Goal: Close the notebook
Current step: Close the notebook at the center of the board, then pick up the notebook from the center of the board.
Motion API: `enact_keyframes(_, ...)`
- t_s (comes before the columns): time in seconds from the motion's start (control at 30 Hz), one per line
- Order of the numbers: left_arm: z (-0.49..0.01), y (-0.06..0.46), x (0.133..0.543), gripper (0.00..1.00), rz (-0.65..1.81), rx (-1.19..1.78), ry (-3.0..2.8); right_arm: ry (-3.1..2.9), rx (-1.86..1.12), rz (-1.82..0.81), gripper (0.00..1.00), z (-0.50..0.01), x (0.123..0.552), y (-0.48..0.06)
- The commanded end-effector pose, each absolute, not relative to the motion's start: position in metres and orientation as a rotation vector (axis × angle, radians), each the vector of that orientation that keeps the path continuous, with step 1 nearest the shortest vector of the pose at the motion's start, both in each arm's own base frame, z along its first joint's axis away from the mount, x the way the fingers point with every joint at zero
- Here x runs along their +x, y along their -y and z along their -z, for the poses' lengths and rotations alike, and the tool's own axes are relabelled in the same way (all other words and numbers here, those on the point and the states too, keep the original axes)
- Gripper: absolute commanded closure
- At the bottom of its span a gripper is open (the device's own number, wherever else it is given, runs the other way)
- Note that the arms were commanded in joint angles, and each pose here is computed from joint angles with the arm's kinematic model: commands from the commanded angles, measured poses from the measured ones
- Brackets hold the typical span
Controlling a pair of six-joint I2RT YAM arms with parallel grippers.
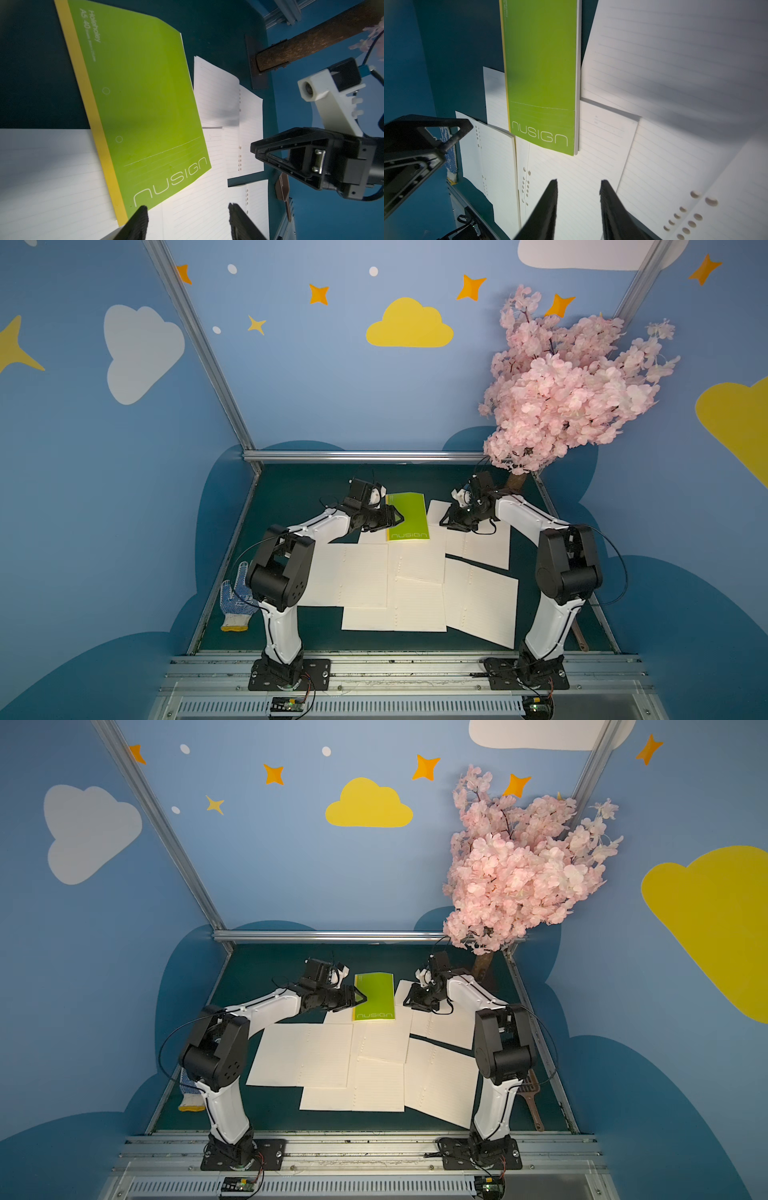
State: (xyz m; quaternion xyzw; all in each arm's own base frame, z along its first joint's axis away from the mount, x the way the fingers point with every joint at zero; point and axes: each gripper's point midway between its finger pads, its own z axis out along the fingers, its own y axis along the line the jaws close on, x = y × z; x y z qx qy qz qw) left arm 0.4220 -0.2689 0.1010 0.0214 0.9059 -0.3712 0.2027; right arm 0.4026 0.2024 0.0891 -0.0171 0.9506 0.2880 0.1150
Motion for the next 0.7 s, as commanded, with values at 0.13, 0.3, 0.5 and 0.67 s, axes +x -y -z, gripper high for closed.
enact_keyframes(0.13, -0.075, 0.264, 0.420, 0.36, 0.994, 0.009, -2.620, -2.780, -0.069, -0.913, 0.64, -0.082, 0.411, -0.217)
enact_keyframes(0.3, -0.064, 0.262, 0.418, 0.36, 0.977, -0.007, -2.652, -2.793, -0.084, -0.955, 0.65, -0.074, 0.410, -0.226)
enact_keyframes(0.5, -0.053, 0.262, 0.420, 0.37, 0.979, -0.023, -2.682, -2.810, -0.102, -0.968, 0.66, -0.066, 0.407, -0.237)
enact_keyframes(0.67, -0.045, 0.260, 0.422, 0.37, 0.958, -0.046, -2.707, -2.830, -0.113, -0.971, 0.66, -0.059, 0.403, -0.244)
